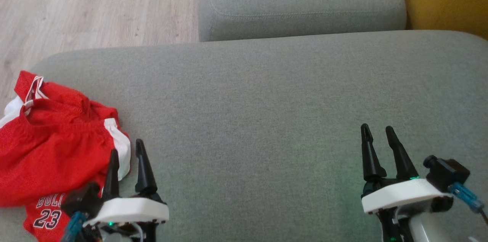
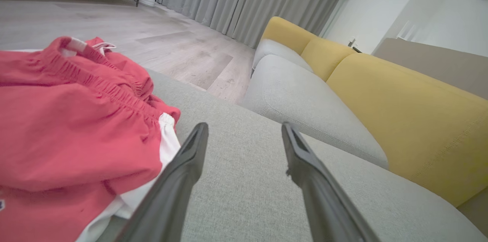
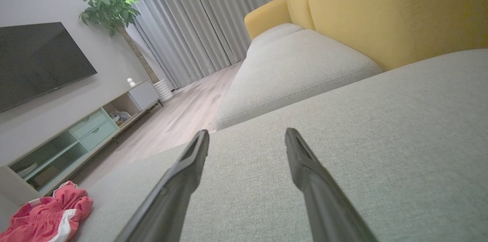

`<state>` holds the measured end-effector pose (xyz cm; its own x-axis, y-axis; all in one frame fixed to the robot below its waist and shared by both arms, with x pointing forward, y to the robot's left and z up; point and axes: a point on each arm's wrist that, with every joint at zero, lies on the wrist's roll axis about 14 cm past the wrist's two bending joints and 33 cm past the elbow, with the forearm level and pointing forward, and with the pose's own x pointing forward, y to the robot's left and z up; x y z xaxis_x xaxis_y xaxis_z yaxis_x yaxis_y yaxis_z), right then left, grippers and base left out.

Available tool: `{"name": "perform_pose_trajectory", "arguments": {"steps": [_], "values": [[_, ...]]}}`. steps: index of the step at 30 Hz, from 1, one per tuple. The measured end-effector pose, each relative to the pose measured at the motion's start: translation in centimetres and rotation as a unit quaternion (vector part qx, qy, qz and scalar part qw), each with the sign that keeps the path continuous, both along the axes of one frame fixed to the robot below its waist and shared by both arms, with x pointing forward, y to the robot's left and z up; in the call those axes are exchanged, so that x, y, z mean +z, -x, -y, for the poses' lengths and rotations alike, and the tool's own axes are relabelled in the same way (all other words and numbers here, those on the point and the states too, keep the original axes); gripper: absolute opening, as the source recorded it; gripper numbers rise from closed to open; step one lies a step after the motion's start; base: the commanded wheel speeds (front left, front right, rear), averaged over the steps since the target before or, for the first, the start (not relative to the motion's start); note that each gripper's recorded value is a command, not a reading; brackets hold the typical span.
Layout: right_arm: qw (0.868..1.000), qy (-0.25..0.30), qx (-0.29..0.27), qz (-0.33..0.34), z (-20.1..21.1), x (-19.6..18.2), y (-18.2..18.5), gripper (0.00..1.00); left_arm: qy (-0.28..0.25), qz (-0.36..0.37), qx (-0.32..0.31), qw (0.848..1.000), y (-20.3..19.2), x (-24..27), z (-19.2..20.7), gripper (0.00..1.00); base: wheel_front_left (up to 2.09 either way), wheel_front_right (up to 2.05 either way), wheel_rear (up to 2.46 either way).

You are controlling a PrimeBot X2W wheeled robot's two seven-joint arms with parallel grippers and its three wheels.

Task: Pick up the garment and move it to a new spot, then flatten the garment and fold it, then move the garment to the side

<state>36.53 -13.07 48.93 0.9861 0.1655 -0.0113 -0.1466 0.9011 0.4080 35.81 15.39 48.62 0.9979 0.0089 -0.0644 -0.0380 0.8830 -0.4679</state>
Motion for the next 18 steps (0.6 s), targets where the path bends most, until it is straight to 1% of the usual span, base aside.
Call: {"name": "perform_pose_trajectory", "arguments": {"steps": [7,17,18], "values": [[0.998,0.048,0.016,0.024,-0.8,0.8,-0.7,1.00,-0.042,0.032,-0.007,0.999,-0.9,1.7,0.5,1.00,0.00,0.00,0.00],[0.991,0.110,0.038,0.059,-2.0,1.7,-0.5,1.00,-0.110,0.068,-0.014,0.991,-0.6,3.2,1.2,1.00,0.00,0.00,0.00],[0.991,0.110,0.038,0.059,-2.0,1.7,-0.5,1.00,-0.110,0.068,-0.014,0.991,-0.6,3.2,1.2,1.00,0.00,0.00,0.00]]}}
